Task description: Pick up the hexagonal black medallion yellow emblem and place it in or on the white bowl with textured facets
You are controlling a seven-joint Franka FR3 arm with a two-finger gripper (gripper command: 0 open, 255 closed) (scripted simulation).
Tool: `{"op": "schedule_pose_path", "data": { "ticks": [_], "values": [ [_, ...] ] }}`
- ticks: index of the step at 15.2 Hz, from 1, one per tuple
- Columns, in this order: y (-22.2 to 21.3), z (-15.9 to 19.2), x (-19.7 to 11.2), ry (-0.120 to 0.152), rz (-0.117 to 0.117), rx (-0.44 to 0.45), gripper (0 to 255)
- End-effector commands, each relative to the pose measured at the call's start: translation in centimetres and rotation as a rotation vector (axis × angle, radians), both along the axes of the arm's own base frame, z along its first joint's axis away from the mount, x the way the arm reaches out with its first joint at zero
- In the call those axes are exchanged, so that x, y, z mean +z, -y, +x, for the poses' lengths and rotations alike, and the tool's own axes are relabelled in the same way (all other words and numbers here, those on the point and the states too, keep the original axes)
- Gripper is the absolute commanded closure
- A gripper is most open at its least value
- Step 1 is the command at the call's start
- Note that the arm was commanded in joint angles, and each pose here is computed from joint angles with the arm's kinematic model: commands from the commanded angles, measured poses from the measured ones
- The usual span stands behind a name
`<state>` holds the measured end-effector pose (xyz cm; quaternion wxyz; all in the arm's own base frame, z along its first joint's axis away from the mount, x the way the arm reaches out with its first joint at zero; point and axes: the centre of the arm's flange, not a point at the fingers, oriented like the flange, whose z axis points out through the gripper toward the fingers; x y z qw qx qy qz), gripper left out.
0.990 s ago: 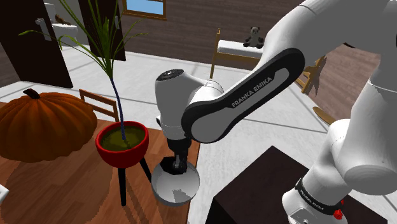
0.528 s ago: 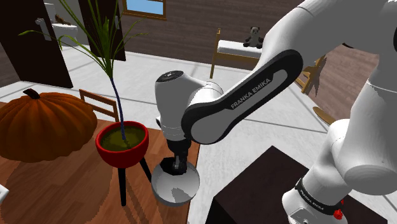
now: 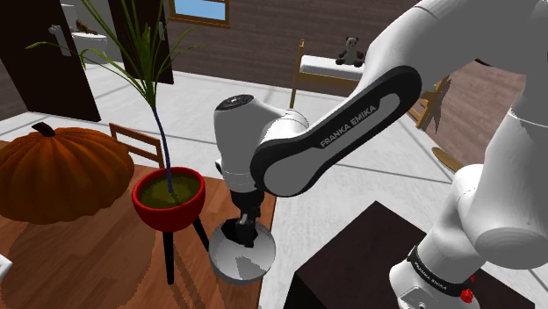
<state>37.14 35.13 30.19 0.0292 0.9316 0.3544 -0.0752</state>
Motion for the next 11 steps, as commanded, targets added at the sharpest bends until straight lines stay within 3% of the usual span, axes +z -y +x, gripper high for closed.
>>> {"op": "schedule_pose_path", "data": {
  "ticks": [1,3,11],
  "values": [
    [-0.3,0.4,2.0,0.000,0.000,0.000,0],
    [-0.5,0.7,4.4,0.000,0.000,0.000,0],
    [-0.5,0.7,4.4,0.000,0.000,0.000,0]
  ]
}}
